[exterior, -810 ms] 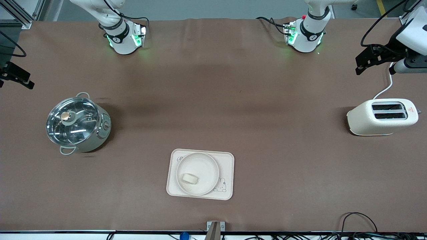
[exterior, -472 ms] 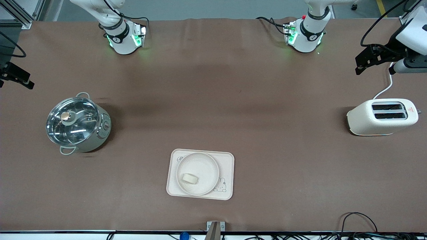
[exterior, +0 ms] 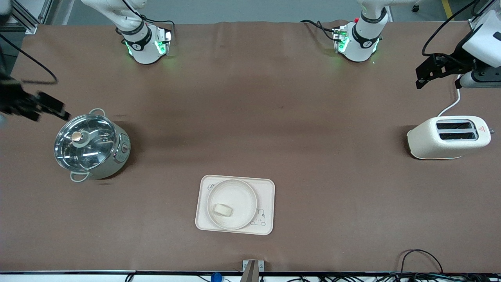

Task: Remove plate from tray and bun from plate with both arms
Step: 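Reach the right gripper toward the white plate on the tray, then lower the right gripper and grasp the plate rim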

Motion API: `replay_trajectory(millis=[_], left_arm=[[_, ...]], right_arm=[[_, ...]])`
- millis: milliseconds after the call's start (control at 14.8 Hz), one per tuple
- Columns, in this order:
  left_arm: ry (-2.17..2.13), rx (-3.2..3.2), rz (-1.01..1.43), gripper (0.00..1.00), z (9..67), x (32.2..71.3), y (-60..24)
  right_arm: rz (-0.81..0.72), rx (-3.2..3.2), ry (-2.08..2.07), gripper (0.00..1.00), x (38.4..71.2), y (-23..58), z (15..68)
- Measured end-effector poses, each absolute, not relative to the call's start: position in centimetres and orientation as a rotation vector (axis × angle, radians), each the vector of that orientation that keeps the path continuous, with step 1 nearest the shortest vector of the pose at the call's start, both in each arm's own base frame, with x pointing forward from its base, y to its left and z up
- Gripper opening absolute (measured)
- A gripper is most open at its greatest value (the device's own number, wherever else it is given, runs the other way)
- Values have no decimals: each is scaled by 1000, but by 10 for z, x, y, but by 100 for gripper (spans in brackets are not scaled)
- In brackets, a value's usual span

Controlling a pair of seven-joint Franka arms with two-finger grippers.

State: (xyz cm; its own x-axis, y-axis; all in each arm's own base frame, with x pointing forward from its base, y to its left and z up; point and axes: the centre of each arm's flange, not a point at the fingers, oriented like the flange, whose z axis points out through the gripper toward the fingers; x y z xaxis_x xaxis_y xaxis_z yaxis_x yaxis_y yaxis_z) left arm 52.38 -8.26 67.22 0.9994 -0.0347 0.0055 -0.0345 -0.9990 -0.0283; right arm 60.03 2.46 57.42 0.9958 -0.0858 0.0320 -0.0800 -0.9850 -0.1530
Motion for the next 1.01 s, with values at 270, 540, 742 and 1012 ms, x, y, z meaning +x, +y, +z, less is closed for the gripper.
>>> replay_trajectory(millis=[270, 540, 742, 1012], left_arm=[[55, -3113, -4, 100, 670, 525, -83], [55, -3113, -4, 100, 671, 525, -83], [53, -3113, -4, 100, 671, 525, -82], [49, -3113, -4, 100, 670, 525, -81]], right_arm=[[22, -2863, 247, 100, 657, 105, 446], [121, -2796, 370, 100, 684, 131, 367], [57, -2782, 443, 100, 695, 182, 327], [-10, -2777, 504, 98, 692, 239, 247]])
